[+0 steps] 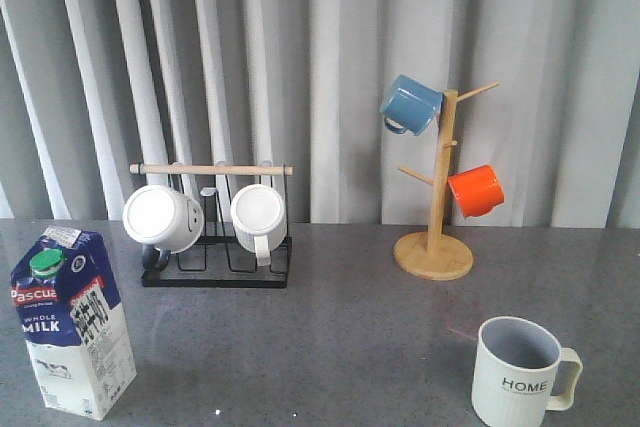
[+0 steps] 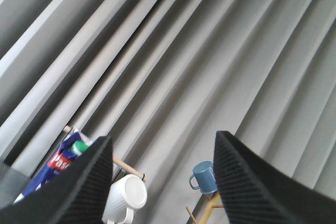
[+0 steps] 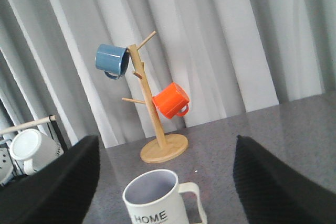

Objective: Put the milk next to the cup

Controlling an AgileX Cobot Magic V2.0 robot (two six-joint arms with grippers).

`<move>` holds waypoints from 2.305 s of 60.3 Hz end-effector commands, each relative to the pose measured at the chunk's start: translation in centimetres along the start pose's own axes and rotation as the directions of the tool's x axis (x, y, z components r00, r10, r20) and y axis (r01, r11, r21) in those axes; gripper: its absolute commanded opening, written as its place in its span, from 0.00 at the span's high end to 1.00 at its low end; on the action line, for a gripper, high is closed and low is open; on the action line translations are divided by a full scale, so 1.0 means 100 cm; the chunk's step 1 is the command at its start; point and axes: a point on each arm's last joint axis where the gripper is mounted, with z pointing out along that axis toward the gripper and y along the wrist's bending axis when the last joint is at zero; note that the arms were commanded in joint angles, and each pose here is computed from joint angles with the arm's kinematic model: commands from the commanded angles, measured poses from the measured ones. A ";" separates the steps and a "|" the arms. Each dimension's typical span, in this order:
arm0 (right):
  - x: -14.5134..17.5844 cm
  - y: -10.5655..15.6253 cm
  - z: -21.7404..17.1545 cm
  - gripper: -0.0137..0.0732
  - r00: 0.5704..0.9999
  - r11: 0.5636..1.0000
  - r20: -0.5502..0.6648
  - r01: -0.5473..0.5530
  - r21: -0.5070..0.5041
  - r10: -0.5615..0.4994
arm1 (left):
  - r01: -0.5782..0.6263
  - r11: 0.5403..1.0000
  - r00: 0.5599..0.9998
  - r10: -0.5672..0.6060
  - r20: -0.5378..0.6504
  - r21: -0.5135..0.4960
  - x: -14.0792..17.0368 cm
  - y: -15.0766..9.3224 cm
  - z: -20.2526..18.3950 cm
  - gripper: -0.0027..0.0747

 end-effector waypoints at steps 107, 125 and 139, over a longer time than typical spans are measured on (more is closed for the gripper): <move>0.088 -0.033 0.221 0.30 0.699 0.962 -0.684 0.272 -0.014 -0.208 | -0.392 0.919 0.905 0.376 -0.197 -0.046 -0.051 -0.036 0.079 0.41; 0.102 -0.029 0.252 0.39 0.680 0.955 -0.688 0.289 -0.065 -0.253 | -0.392 0.919 0.905 0.376 -0.198 -0.048 -0.051 -0.036 0.079 0.41; 0.108 -0.012 0.269 0.85 0.663 0.942 -0.677 0.294 -0.160 -0.321 | -0.397 0.915 0.902 0.373 -0.217 -0.075 -0.051 -0.033 0.079 0.41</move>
